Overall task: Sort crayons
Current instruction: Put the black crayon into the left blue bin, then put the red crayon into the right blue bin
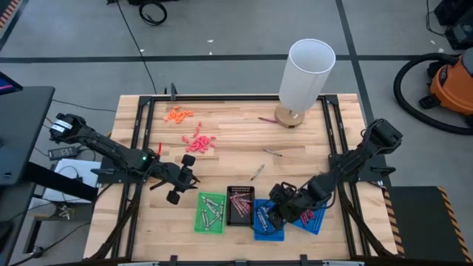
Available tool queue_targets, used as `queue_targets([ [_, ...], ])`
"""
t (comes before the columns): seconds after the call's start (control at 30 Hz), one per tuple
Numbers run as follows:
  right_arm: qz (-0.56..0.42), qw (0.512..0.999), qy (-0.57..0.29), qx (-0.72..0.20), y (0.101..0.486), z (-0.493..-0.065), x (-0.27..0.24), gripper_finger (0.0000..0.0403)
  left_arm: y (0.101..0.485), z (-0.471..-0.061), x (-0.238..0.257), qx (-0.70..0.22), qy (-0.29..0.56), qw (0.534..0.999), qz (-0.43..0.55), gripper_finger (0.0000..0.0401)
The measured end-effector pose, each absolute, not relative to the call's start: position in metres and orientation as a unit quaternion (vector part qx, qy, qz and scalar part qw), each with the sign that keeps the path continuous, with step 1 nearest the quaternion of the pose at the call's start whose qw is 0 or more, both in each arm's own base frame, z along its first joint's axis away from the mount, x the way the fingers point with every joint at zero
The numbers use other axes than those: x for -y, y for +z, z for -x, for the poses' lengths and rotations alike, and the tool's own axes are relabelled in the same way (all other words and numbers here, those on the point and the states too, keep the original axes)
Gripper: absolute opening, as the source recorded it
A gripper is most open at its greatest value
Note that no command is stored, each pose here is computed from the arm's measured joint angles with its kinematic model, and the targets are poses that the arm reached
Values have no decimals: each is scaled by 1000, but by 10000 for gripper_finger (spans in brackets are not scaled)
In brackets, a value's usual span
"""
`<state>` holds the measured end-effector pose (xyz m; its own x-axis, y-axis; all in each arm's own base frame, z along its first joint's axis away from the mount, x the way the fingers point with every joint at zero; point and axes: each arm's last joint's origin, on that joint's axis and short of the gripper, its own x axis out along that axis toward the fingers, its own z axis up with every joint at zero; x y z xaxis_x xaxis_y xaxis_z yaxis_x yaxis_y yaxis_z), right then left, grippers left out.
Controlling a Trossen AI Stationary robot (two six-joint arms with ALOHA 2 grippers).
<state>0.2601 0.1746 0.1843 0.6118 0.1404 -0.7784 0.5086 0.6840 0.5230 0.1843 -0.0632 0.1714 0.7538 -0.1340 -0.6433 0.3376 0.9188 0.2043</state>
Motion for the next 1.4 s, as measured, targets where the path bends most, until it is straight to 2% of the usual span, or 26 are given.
queue_targets([
  [0.27, -382, 787, -98, -475, 159, -270, -179, 39, 171, -184, 63, -327, -128, 923, -156, 117],
  [0.7, -395, 771, -84, -492, 162, -273, -174, 97, 171, -184, 63, -327, -127, 923, -156, 117],
  [0.83, -400, 767, -85, -494, 171, -271, -166, 102, 171, -184, 63, -327, -127, 924, -156, 117],
  [1.17, -355, 816, -76, -450, 197, -276, -135, 101, 171, -184, 63, -328, -123, 925, -148, 117],
  [1.4, -284, 858, -123, -410, 198, -292, -97, 100, 171, -184, 63, -330, -117, 928, -129, 117],
])
